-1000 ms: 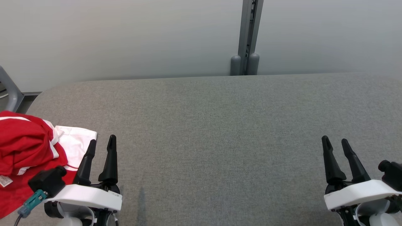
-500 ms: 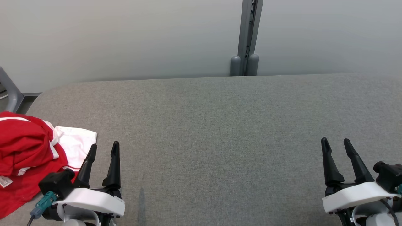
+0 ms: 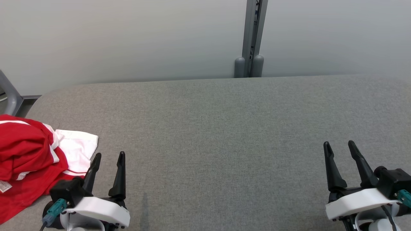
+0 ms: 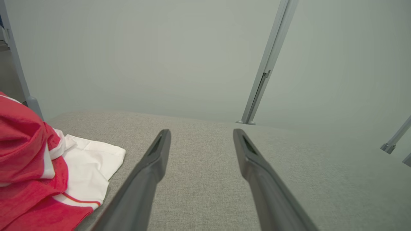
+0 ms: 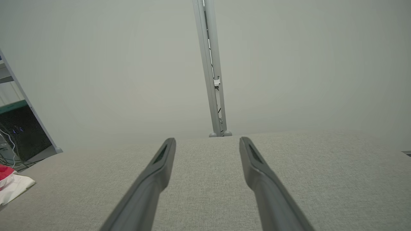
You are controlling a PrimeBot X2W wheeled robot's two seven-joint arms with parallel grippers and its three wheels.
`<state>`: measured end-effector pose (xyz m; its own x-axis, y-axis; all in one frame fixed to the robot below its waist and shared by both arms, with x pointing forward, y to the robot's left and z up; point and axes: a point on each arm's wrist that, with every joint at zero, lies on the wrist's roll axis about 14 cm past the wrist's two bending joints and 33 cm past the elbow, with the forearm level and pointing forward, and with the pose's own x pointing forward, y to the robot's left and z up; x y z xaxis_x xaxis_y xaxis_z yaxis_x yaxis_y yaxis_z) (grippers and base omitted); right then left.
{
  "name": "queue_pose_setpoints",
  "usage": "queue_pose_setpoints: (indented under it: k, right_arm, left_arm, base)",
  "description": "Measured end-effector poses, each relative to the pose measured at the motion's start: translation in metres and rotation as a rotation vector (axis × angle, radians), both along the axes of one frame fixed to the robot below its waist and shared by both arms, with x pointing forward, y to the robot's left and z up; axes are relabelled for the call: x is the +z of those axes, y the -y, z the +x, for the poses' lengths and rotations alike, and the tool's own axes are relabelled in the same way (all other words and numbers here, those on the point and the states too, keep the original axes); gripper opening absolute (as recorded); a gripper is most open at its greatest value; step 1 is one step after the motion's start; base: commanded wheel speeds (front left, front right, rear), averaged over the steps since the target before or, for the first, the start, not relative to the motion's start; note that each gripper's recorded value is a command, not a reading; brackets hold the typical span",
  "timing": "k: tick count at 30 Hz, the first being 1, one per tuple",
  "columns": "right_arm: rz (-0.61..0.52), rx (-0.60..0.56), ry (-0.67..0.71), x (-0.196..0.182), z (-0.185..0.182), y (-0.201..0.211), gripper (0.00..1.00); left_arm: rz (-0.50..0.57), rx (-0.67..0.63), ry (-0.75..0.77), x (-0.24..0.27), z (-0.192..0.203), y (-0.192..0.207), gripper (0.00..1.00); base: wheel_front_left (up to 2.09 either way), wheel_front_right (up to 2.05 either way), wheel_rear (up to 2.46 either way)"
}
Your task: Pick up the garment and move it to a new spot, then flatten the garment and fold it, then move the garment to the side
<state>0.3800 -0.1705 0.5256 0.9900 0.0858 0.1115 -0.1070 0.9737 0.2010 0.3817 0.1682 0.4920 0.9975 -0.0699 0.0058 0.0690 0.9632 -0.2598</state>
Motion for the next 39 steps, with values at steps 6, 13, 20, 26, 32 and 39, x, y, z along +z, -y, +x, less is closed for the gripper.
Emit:
queue_pose_setpoints:
  k: [6,13,20,26,32,39]
  right_arm:
    - [-0.035,-0.005,0.008,0.000,-0.001,0.001,1.00]
    - [-0.045,-0.014,0.004,-0.004,-0.003,0.002,1.00]
    - [-0.071,-0.013,0.005,-0.007,-0.004,0.001,1.00]
    - [-0.086,-0.012,0.004,-0.009,-0.004,0.000,1.00]
    - [-0.100,-0.009,0.005,-0.010,-0.004,-0.001,1.00]
    - [-0.090,-0.011,0.004,-0.010,-0.004,-0.001,1.00]
  left_arm:
    - [0.041,-0.008,-0.014,-0.007,-0.001,0.002,1.00]
    - [0.074,-0.012,-0.016,-0.010,-0.001,0.002,1.00]
    - [0.091,-0.008,-0.013,-0.011,-0.001,0.002,1.00]
    - [0.119,-0.004,-0.010,-0.013,-0.001,0.001,1.00]
    - [0.135,-0.005,-0.007,-0.013,0.000,0.002,1.00]
    - [0.123,-0.001,-0.014,-0.015,-0.001,0.001,1.00]
  base:
    - [0.00,0.00,0.00]
    - [0.00,0.00,0.00]
    - [0.00,0.00,0.00]
    - [0.00,0.00,0.00]
    - [0.00,0.00,0.00]
    - [0.00,0.00,0.00]
